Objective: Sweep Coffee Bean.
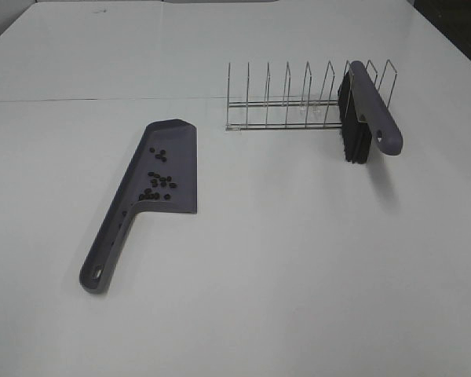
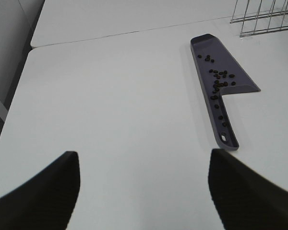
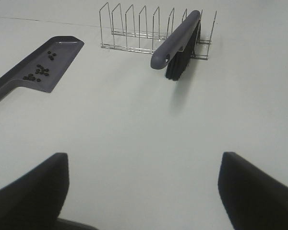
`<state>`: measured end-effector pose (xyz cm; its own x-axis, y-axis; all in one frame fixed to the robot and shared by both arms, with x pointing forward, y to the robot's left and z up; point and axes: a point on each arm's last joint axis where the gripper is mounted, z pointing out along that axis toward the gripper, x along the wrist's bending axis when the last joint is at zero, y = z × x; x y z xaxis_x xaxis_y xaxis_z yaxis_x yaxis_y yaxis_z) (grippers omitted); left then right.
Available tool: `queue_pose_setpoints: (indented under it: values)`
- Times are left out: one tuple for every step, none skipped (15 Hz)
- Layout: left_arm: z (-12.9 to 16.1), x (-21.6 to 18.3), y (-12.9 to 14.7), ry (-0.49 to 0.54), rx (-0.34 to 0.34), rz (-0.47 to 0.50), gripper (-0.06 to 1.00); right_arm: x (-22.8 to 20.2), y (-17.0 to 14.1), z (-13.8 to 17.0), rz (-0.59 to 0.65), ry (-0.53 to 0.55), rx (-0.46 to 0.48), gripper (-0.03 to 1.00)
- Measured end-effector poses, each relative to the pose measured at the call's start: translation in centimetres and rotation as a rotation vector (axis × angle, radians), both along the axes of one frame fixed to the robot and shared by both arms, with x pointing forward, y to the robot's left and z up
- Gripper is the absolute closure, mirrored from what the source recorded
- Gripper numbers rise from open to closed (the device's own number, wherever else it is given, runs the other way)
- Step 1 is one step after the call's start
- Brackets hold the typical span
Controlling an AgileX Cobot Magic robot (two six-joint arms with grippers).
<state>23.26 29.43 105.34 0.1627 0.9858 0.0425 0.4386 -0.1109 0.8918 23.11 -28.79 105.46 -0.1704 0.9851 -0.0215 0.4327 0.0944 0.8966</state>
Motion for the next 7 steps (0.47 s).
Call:
queue_pose_setpoints:
  values:
    - [0.0, 0.0, 0.0, 0.0, 0.0, 0.0, 0.26, 0.0, 0.02, 0.0, 0.002, 0.0, 0.002, 0.25]
    - [0.0, 0.0, 0.0, 0.0, 0.0, 0.0, 0.26, 0.0, 0.04, 0.01, 0.003, 0.0, 0.004, 0.25]
    - [0.01, 0.0, 0.0, -0.001, 0.0, 0.0, 0.26, 0.0, 0.04, 0.01, 0.003, 0.0, 0.004, 0.25]
    - [0.01, 0.0, 0.0, -0.001, 0.0, 0.0, 0.26, 0.0, 0.04, 0.01, 0.003, 0.0, 0.004, 0.25]
    - [0.01, 0.0, 0.0, -0.001, 0.0, 0.0, 0.26, 0.0, 0.04, 0.01, 0.003, 0.0, 0.004, 0.25]
    - [0.01, 0.0, 0.0, -0.001, 0.0, 0.0, 0.26, 0.0, 0.04, 0.01, 0.003, 0.0, 0.004, 0.25]
    - [0.01, 0.0, 0.0, -0.001, 0.0, 0.0, 0.26, 0.0, 0.04, 0.01, 0.003, 0.0, 0.004, 0.25]
